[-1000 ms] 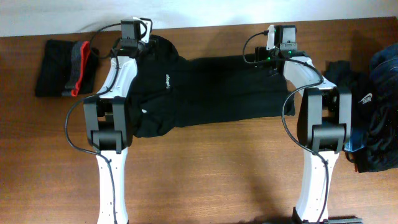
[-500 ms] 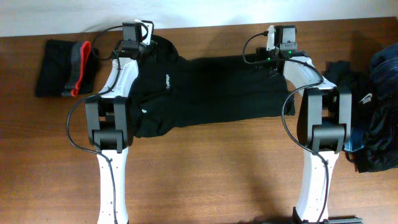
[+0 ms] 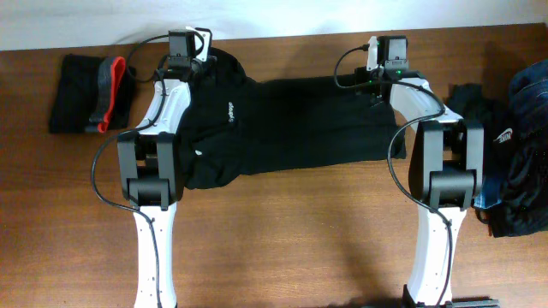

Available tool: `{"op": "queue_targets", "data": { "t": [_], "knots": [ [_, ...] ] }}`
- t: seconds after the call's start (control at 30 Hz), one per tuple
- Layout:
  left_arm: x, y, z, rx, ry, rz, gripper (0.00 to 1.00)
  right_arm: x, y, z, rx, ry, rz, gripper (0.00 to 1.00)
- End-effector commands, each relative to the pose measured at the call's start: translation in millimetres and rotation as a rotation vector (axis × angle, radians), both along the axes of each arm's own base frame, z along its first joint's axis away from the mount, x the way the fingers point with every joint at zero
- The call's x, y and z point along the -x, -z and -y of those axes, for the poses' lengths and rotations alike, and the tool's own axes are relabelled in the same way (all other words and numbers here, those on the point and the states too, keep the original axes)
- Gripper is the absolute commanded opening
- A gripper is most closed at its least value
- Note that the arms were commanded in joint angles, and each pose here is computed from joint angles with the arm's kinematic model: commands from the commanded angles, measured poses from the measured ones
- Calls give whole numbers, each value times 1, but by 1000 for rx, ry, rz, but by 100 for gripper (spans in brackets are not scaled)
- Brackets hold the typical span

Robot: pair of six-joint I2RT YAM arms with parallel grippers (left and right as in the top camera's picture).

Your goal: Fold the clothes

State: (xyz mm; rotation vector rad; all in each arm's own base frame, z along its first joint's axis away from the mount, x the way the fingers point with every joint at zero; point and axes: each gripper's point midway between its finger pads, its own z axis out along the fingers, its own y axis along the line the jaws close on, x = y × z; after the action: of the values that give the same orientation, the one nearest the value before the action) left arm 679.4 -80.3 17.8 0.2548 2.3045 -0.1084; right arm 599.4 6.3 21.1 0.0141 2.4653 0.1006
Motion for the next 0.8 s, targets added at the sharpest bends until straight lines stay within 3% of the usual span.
{"op": "queue_targets", "data": {
  "t": [0.0, 0.47, 0.77],
  "knots": [
    [-3, 7, -2, 8, 1, 1, 0, 1, 10, 2, 4, 10, -16, 4],
    [-17, -71, -3, 14, -2, 63, 0, -9, -17, 2, 2, 8, 36, 4],
    [-1, -76, -13, 6, -15, -26, 0, -1, -52, 3, 3, 10, 49, 4]
  ]
}}
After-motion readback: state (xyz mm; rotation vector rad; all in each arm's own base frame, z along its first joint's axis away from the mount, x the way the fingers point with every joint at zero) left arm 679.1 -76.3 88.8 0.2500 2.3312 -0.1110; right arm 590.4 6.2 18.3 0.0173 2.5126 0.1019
